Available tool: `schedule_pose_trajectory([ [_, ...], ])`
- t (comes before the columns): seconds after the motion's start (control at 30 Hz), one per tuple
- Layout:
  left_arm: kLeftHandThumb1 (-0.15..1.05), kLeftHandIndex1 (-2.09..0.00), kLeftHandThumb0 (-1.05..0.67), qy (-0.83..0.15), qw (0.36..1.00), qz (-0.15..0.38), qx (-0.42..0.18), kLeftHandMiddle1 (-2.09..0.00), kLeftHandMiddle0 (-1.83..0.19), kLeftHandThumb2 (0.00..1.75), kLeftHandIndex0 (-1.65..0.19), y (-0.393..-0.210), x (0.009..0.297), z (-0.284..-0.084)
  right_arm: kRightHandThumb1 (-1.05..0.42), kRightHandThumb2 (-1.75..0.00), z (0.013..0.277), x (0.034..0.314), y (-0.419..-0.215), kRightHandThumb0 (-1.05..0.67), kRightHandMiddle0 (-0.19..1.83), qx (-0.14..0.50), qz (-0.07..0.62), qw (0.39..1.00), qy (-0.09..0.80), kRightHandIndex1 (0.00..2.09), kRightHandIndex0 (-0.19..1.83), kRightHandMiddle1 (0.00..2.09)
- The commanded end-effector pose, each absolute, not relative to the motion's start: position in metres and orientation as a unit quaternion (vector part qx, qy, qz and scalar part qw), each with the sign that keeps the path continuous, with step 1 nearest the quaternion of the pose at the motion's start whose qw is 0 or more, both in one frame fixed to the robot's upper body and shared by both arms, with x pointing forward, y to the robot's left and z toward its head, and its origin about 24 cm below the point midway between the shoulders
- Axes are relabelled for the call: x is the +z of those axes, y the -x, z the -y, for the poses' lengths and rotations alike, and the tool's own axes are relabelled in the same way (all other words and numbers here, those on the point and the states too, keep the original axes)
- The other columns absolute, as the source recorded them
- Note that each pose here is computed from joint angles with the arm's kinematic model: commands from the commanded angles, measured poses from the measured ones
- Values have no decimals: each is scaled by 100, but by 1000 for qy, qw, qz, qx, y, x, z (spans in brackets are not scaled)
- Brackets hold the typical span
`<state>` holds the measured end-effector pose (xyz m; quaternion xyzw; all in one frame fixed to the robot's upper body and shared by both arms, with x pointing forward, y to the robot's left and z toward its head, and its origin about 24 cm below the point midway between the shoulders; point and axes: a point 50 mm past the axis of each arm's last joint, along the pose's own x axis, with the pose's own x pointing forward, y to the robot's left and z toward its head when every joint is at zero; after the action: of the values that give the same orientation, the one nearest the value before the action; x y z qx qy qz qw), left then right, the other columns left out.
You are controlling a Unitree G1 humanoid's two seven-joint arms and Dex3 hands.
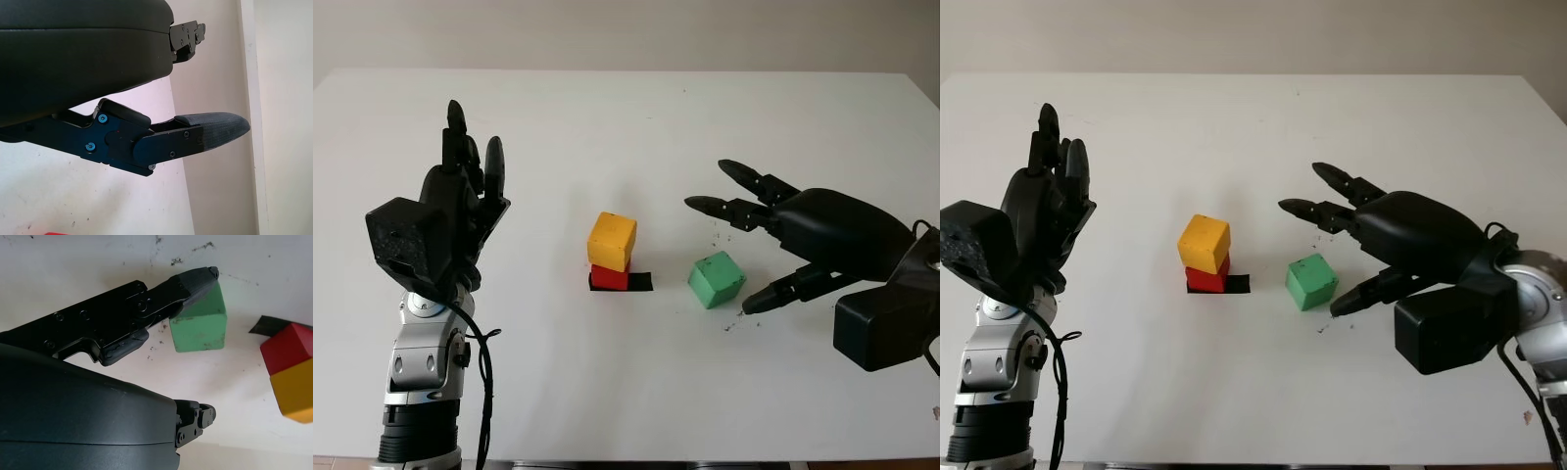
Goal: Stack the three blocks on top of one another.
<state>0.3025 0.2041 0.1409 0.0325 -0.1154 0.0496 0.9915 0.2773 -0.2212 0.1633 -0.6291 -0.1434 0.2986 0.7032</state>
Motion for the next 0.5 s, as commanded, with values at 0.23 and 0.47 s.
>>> schedule_pose_trajectory([
  [0.23,105,0,-76,-37,990,123,51,0,19,61,19,-302,144,-204,-90,-5,220,151,-281,-72,24,293,158,692,641,6,-15,11],
  [0.47,105,0,-77,-38,990,122,53,0,19,61,19,-302,144,-204,-92,-6,219,147,-286,-64,40,276,193,680,652,8,-8,20],
])
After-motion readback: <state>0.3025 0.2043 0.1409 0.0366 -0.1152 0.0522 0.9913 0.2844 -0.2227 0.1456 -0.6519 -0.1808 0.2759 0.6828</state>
